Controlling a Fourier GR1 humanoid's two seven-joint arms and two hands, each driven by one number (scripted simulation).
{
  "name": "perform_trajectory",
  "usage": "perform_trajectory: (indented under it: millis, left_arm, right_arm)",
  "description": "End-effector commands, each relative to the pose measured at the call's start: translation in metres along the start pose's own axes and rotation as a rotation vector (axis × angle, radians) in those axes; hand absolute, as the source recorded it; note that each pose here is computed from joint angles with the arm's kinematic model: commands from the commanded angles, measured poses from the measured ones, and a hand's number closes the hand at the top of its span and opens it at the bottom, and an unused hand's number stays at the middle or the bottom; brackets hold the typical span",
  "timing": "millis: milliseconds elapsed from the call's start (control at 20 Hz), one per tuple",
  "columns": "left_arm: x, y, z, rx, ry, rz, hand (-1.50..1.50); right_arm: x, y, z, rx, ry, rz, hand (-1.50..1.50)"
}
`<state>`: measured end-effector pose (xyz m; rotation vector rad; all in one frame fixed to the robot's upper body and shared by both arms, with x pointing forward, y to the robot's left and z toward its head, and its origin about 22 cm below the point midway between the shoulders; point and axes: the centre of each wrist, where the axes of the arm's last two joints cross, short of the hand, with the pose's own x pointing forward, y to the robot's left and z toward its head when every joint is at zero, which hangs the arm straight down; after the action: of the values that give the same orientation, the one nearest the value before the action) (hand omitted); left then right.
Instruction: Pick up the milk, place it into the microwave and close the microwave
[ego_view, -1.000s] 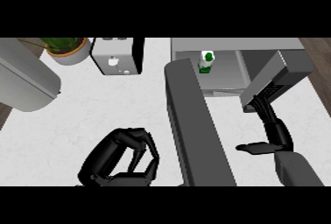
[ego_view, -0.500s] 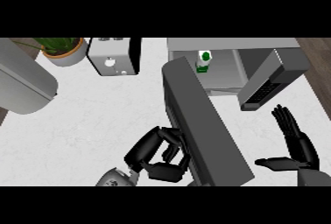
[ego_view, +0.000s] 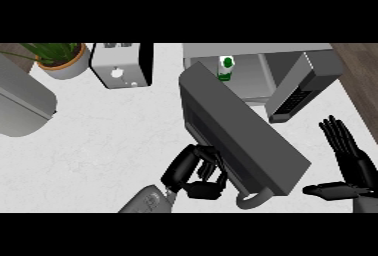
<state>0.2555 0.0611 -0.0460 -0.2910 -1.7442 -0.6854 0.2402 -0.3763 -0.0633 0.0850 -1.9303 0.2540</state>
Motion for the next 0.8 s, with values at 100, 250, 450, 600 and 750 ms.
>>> perform_trajectory:
  millis: [100, 250, 450, 600, 750]
  left_arm:
    - [-0.016, -0.008, -0.006, 0.055, 0.003, -0.010, 1.50]
    - [-0.010, -0.015, -0.013, 0.062, 0.030, 0.019, 1.50]
    - [-0.005, -0.019, -0.021, 0.044, 0.014, 0.031, 1.50]
    - [0.002, -0.012, -0.033, 0.093, -0.037, 0.061, 1.50]
    - [0.014, -0.012, -0.042, 0.131, -0.040, 0.090, 1.50]
  right_arm:
    - [0.031, -0.010, -0.023, 0.127, -0.127, -0.132, -1.50]
    - [0.043, -0.004, -0.028, 0.149, -0.139, -0.141, -1.50]
    - [0.054, 0.008, -0.042, 0.205, -0.149, -0.150, -1.50]
    - [0.068, 0.011, -0.051, 0.223, -0.191, -0.173, -1.50]
    - [0.078, 0.006, -0.059, 0.276, -0.170, -0.163, -1.50]
